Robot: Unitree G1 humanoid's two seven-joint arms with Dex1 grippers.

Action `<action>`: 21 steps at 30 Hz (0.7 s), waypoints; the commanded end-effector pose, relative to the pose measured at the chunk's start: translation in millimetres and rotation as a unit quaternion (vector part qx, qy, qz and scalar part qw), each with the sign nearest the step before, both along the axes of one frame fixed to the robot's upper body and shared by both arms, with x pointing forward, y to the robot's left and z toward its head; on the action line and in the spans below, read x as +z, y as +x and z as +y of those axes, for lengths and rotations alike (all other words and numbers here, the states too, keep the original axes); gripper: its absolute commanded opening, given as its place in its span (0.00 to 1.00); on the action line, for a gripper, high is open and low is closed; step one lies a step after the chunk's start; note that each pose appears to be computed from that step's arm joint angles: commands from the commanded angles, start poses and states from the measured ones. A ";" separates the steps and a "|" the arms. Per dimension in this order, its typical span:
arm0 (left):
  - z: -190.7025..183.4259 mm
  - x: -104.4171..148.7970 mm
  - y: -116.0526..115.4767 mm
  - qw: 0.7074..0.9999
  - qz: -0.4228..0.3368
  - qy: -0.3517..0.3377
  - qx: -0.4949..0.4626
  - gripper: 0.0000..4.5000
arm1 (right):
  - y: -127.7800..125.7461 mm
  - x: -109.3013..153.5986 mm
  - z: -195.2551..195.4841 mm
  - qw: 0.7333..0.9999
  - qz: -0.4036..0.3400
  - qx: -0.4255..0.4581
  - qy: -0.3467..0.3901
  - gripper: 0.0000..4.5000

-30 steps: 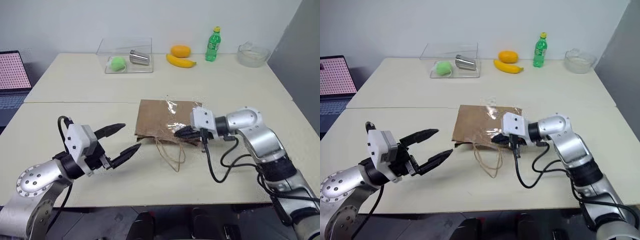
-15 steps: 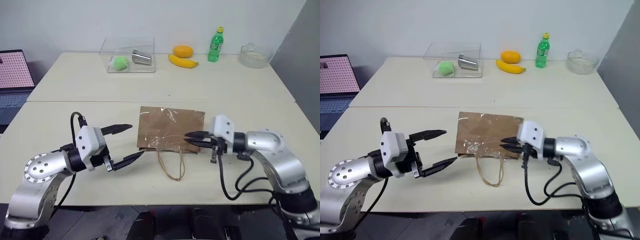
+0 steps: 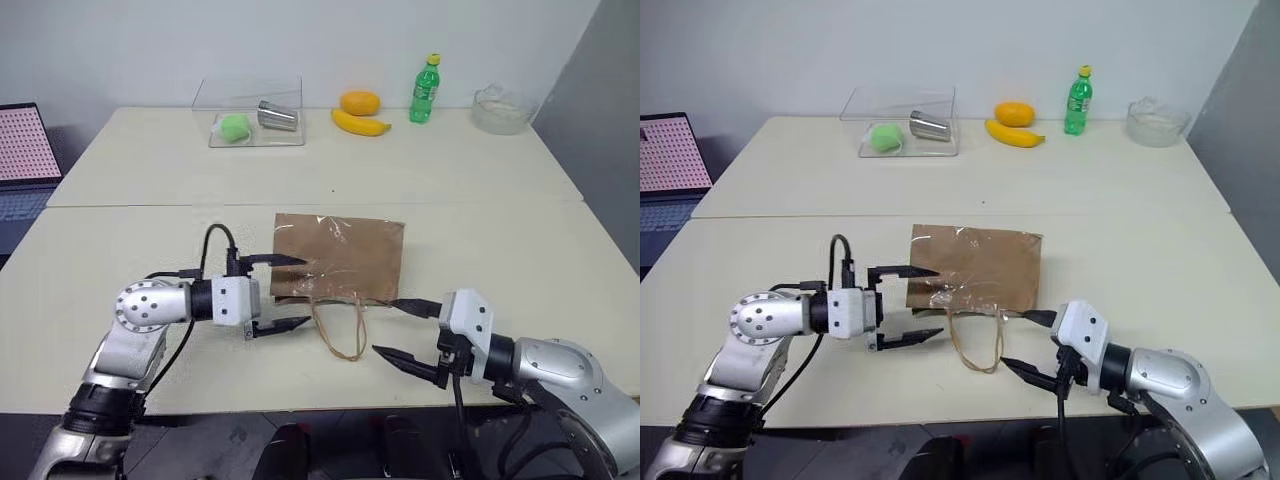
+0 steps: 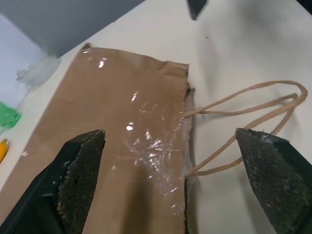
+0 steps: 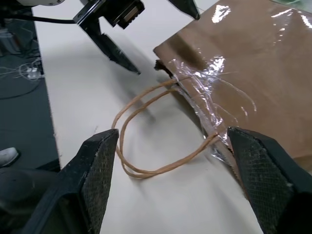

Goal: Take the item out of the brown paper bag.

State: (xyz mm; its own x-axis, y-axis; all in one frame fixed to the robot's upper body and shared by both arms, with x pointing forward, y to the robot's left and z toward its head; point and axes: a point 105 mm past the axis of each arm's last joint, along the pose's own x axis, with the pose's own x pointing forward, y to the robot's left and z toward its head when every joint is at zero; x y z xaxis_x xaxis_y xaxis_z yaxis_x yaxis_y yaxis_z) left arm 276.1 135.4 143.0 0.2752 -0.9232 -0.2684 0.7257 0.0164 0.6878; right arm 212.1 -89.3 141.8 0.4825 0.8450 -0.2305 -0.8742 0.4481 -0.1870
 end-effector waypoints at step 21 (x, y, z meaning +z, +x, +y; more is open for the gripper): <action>-55.8 -18.1 -1.7 0.995 -0.029 -0.016 -0.091 0.86 | -13.9 10.0 3.9 1.000 0.006 -0.001 -0.010 0.84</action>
